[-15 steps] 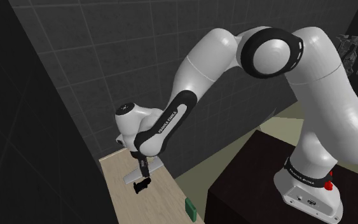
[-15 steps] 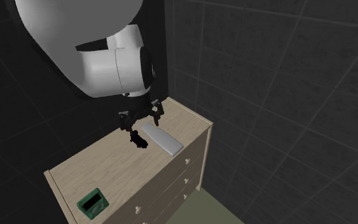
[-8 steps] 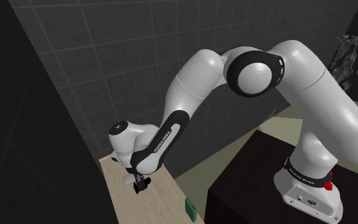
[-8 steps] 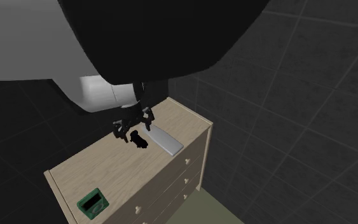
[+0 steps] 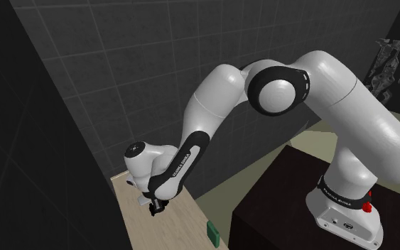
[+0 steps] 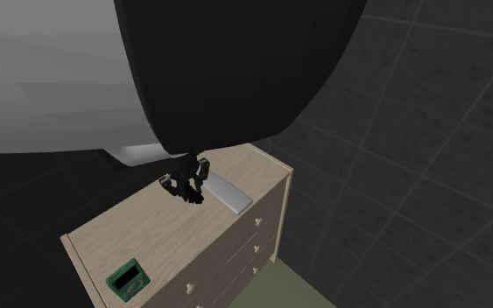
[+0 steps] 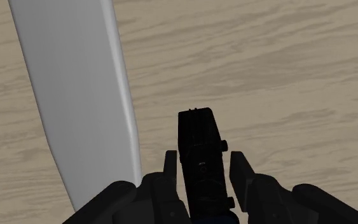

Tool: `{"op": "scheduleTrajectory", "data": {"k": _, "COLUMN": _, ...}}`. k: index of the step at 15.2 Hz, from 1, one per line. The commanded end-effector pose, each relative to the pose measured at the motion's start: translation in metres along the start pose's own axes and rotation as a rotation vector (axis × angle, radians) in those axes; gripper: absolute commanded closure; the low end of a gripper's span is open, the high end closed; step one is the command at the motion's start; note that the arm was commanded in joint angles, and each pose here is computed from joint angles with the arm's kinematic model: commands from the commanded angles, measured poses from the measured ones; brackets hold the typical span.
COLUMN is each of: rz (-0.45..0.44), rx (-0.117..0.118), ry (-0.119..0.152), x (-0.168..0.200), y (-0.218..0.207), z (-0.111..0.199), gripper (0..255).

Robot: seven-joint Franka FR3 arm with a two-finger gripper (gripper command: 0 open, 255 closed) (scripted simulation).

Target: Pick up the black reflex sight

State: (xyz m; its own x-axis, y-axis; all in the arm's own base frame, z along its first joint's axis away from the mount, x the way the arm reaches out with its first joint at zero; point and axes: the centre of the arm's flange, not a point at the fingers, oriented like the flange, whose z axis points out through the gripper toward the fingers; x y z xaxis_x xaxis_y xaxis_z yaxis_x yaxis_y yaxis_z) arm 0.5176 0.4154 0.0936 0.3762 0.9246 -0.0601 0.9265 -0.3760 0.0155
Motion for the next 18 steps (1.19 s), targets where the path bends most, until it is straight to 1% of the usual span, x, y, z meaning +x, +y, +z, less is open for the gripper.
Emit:
{"op": "scheduleTrajectory", "data": {"k": 1, "rz": 0.000, "rx": 0.000, "ry": 0.000, "x": 0.000, "y": 0.000, "z": 0.000, "gripper": 255}}
{"op": "scheduleTrajectory", "data": {"k": 8, "rz": 0.000, "rx": 0.000, "ry": 0.000, "x": 0.000, "y": 0.000, "z": 0.000, "gripper": 255}}
{"op": "scheduleTrajectory", "data": {"k": 18, "rz": 0.000, "rx": 0.000, "ry": 0.000, "x": -0.003, "y": 0.001, "z": -0.052, "gripper": 255}}
